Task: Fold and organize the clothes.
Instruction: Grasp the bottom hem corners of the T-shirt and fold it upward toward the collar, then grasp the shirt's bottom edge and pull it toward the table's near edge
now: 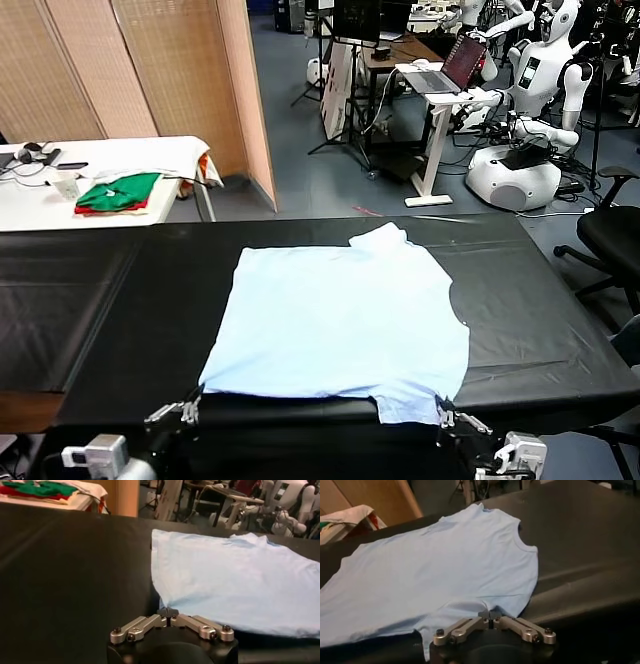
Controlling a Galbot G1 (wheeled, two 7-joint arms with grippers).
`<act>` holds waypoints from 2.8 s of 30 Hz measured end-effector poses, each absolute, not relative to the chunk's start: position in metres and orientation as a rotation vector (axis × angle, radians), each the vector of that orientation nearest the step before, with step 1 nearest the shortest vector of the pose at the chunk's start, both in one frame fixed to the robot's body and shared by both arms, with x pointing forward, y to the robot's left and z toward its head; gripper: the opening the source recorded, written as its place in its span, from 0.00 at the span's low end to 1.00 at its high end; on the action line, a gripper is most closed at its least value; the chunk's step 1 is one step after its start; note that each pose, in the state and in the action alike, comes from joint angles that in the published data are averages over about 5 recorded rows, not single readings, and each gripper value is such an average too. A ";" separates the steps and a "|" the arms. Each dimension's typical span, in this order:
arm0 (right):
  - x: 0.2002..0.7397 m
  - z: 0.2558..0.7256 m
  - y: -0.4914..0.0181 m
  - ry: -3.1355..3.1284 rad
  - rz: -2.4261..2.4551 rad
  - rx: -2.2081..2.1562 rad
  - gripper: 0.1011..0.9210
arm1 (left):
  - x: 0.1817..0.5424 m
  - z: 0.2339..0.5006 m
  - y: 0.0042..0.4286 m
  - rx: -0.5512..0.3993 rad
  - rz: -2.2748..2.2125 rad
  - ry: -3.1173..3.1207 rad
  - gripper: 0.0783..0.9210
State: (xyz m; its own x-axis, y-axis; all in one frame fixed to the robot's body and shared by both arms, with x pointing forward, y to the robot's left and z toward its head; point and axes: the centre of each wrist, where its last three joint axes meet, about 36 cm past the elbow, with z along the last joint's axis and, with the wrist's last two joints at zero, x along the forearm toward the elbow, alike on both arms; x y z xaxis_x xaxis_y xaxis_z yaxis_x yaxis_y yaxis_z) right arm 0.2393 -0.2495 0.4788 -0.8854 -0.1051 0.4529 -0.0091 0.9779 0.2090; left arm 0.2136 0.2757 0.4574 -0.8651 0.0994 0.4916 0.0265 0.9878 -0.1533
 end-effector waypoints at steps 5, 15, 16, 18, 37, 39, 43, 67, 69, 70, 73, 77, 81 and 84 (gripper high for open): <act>0.266 0.465 -0.261 -2.705 -0.219 0.128 0.05 | 0.219 0.453 0.270 -0.091 0.255 -2.669 0.08; 0.335 0.441 -0.273 -2.753 -0.072 0.147 0.05 | 0.278 0.430 0.261 -0.101 0.230 -2.845 0.08; 0.341 0.440 -0.272 -2.758 -0.057 0.150 0.05 | 0.285 0.427 0.261 -0.099 0.227 -2.857 0.08; 0.353 0.438 -0.270 -2.765 -0.030 0.157 0.05 | 0.298 0.422 0.261 -0.098 0.221 -2.875 0.08; 0.390 0.421 -0.263 -2.726 0.011 0.194 0.15 | 0.363 0.387 0.264 -0.161 0.060 -2.873 0.08; 0.388 0.424 -0.265 -2.714 0.024 0.210 0.26 | 0.368 0.385 0.264 -0.168 0.048 -2.871 0.08; 0.376 0.432 -0.269 -2.694 0.065 0.226 0.56 | 0.378 0.383 0.263 -0.175 0.036 -2.876 0.09; 0.318 0.435 -0.316 -2.642 -0.008 0.097 0.97 | 0.326 0.382 0.269 -0.127 0.028 -2.787 0.98; 0.320 0.434 -0.316 -2.643 -0.007 0.100 0.95 | 0.320 0.379 0.267 -0.125 0.032 -2.773 0.98; 0.320 0.434 -0.315 -2.643 -0.007 0.101 0.93 | 0.318 0.378 0.267 -0.124 0.033 -2.766 0.98; 0.321 0.432 -0.315 -2.641 -0.005 0.103 0.90 | 0.312 0.375 0.266 -0.127 0.036 -2.752 0.98; 0.321 0.429 -0.313 -2.636 -0.007 0.105 0.88 | 0.306 0.377 0.266 -0.138 0.035 -2.745 0.98; 0.323 0.426 -0.312 -2.632 -0.010 0.106 0.86 | 0.302 0.379 0.265 -0.149 0.048 -2.735 0.98; 0.326 0.423 -0.311 -2.631 -0.015 0.110 0.84 | 0.298 0.382 0.263 -0.162 0.070 -2.724 0.92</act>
State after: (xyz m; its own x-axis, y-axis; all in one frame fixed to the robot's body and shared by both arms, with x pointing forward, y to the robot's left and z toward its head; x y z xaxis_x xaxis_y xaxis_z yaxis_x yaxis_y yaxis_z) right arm 0.3258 -0.3109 0.4234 -0.8701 -0.0809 0.4862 -0.0754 0.9967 0.0308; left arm 0.2984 0.2626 0.3818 -0.9095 0.1240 0.3967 0.1033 0.9920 -0.0731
